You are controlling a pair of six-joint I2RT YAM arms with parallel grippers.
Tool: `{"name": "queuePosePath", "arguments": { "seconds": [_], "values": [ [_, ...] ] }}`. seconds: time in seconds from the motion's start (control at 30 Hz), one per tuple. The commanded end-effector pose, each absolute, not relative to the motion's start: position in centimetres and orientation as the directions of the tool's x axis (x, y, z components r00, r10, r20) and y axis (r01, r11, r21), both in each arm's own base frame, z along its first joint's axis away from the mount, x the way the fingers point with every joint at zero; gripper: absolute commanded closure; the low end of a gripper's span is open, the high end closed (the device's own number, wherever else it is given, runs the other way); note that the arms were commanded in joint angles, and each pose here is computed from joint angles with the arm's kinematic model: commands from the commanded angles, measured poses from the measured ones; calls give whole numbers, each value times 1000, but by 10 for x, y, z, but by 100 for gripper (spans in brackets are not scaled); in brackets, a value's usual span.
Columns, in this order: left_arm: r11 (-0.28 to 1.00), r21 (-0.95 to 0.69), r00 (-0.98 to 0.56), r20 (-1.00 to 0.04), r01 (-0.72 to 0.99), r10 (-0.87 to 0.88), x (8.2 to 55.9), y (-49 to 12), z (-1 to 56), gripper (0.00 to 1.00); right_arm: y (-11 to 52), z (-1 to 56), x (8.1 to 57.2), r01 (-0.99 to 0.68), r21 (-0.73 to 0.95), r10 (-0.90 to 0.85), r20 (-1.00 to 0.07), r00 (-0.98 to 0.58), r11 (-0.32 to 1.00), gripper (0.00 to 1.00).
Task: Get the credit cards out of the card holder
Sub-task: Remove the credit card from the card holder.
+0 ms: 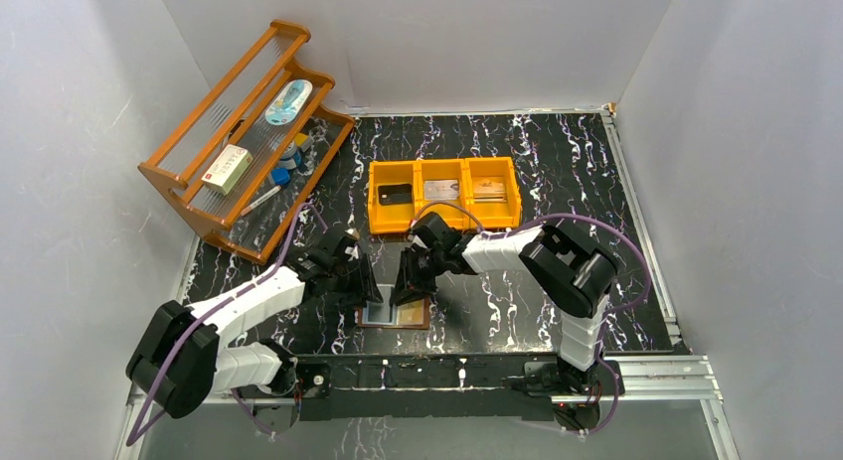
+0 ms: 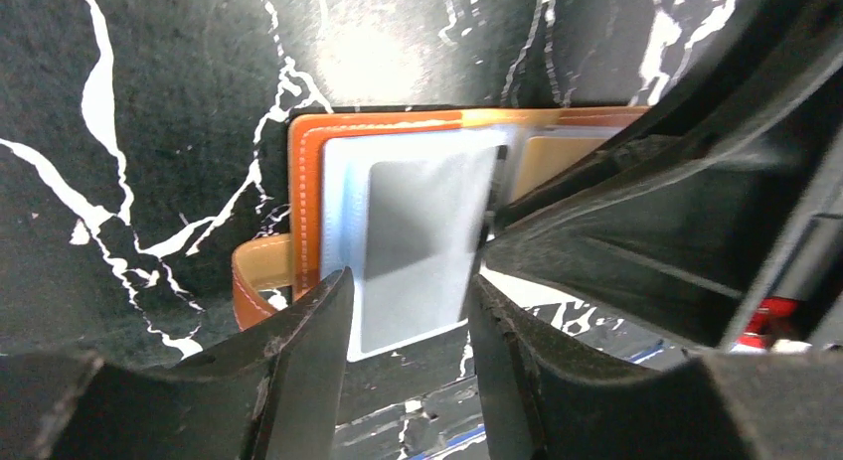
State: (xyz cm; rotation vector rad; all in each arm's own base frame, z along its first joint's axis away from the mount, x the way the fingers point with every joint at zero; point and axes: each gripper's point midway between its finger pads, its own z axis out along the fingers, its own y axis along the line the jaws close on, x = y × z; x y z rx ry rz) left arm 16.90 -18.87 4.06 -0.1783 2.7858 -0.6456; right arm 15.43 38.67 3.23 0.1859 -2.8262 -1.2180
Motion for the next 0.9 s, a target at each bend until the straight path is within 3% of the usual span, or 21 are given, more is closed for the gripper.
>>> {"name": "queuePosePath", "arguments": {
  "seconds": [0.0, 0.3, 0.47, 0.57, 0.67, 0.77, 0.87],
  "values": [
    [906, -418, -973, -175, -66, -152, 151, -181, 28, 56, 385, 26, 158, -33, 733, -95, 43, -995, 680, 71],
    [866, -500, -981, -146, -36, -125, 145, -196, 26, 79, 398, 40, 159, -43, 798, -121, 37, -992, 601, 83],
    [871, -490, -981, -146, -40, -127, 145, -194, 23, 82, 402, 53, 160, -80, 823, -139, -1, -990, 562, 87],
    [876, -481, -981, -145, -43, -128, 145, -193, 21, 84, 405, 62, 156, -100, 846, -172, -10, -985, 524, 84],
    [878, -477, -981, -143, -44, -127, 146, -193, 20, 87, 403, 61, 155, -113, 837, -179, -18, -984, 536, 87],
    [883, -466, -981, -146, -48, -131, 147, -191, 19, 93, 396, 55, 157, -134, 798, -174, -38, -984, 587, 99],
    [897, -437, -979, -148, -64, -142, 147, -186, 17, 96, 384, 52, 163, -151, 757, -152, -69, -986, 636, 100]
  ]
}}
